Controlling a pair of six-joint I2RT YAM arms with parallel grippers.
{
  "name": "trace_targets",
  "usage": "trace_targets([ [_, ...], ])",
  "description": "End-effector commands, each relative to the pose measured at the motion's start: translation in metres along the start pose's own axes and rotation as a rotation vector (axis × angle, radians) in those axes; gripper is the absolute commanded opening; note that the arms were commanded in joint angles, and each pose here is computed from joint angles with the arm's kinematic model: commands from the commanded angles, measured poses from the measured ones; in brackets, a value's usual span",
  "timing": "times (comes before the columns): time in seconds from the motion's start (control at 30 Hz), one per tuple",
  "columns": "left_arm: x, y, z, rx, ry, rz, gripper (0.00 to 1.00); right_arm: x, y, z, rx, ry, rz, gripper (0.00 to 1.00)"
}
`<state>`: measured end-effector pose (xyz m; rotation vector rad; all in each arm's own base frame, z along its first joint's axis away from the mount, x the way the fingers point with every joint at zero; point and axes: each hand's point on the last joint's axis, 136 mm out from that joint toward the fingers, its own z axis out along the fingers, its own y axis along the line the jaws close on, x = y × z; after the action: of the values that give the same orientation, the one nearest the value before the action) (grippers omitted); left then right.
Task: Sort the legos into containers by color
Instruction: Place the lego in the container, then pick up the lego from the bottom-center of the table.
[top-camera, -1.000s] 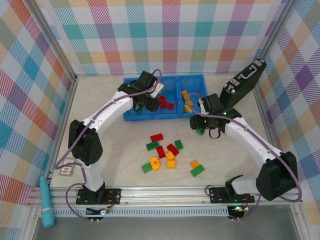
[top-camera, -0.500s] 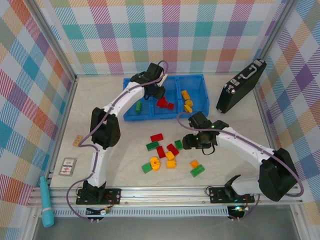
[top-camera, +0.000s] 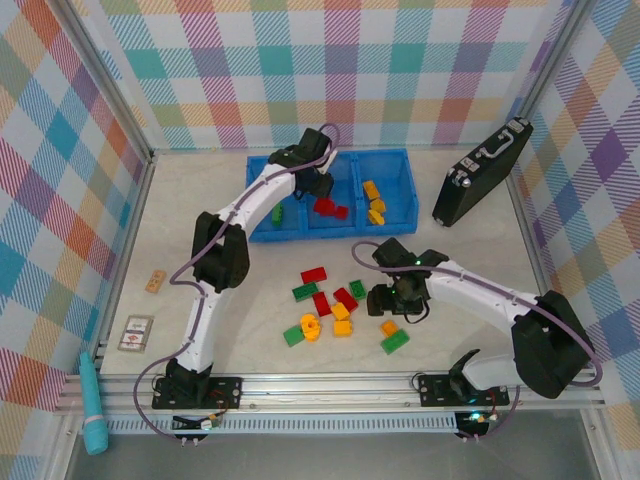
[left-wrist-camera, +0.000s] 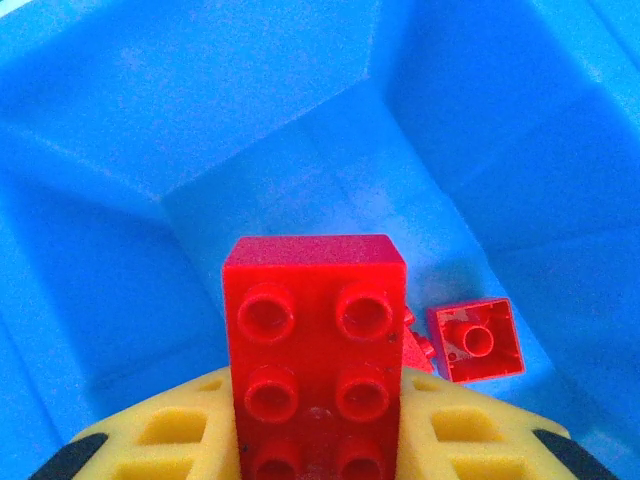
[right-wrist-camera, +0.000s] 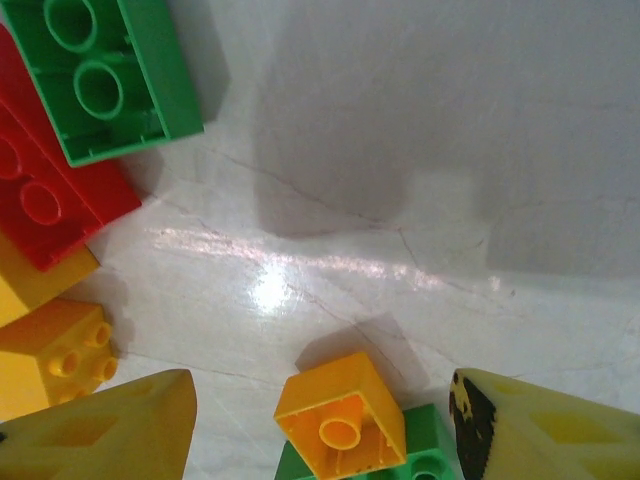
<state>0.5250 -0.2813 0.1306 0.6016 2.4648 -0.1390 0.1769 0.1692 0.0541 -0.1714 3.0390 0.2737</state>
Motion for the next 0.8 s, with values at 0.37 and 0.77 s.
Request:
trace_targets([
  [0.37,-0.020,0.001,-0.019,0.004,-0.051,-0.014,0.54,0.032,-0.014,0.015,0.120,0.097,0.003,0.67],
  [0.77,-0.044,0.008,-0.084,-0.020,-0.135,0.009,0.55,0.041,-0.017,0.031,0.126,0.120,0.008,0.53],
])
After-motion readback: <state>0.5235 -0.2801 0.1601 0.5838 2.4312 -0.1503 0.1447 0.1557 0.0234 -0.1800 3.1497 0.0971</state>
